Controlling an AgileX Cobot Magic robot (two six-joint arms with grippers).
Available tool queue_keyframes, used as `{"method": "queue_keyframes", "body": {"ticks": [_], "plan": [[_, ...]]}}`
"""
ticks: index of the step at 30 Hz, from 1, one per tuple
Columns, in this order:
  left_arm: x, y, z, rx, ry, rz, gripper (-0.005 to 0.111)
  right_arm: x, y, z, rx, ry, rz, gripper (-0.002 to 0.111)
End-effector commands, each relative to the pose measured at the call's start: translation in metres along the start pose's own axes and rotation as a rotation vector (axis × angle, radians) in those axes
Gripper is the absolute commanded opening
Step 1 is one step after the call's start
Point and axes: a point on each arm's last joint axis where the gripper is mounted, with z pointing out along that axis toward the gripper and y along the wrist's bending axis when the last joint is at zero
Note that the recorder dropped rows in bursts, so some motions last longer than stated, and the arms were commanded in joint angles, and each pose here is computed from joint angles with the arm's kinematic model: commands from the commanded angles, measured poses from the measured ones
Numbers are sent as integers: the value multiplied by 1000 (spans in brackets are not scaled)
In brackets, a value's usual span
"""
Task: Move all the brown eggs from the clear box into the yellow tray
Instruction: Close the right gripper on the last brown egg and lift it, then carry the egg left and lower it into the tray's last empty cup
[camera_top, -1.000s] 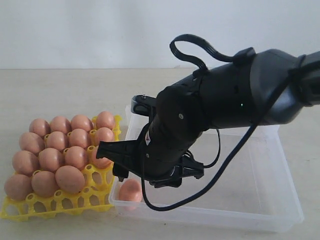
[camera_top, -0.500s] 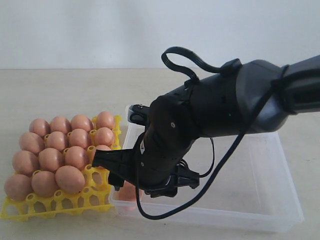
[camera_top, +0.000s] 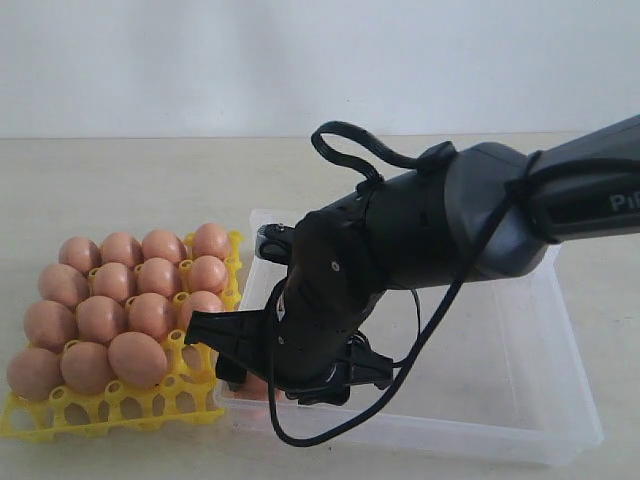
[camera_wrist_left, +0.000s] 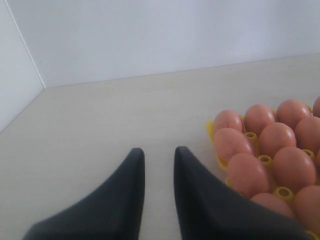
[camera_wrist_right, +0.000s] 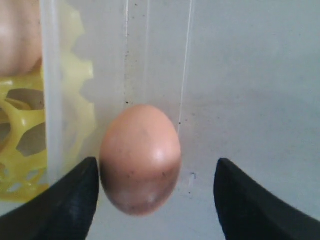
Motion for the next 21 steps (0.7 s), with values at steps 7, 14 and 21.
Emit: {"method": "queue_keyframes", "body": {"ticks": [7, 14, 21], "plan": [[1, 0, 0, -1, 0, -4, 22, -3, 4, 0, -40, -36, -7, 63], [1, 0, 0, -1, 0, -4, 22, -2, 2, 10, -30, -22, 11, 63], [1, 0, 0, -1, 0, -4, 22, -4, 4, 11, -56, -43, 19, 63]]}}
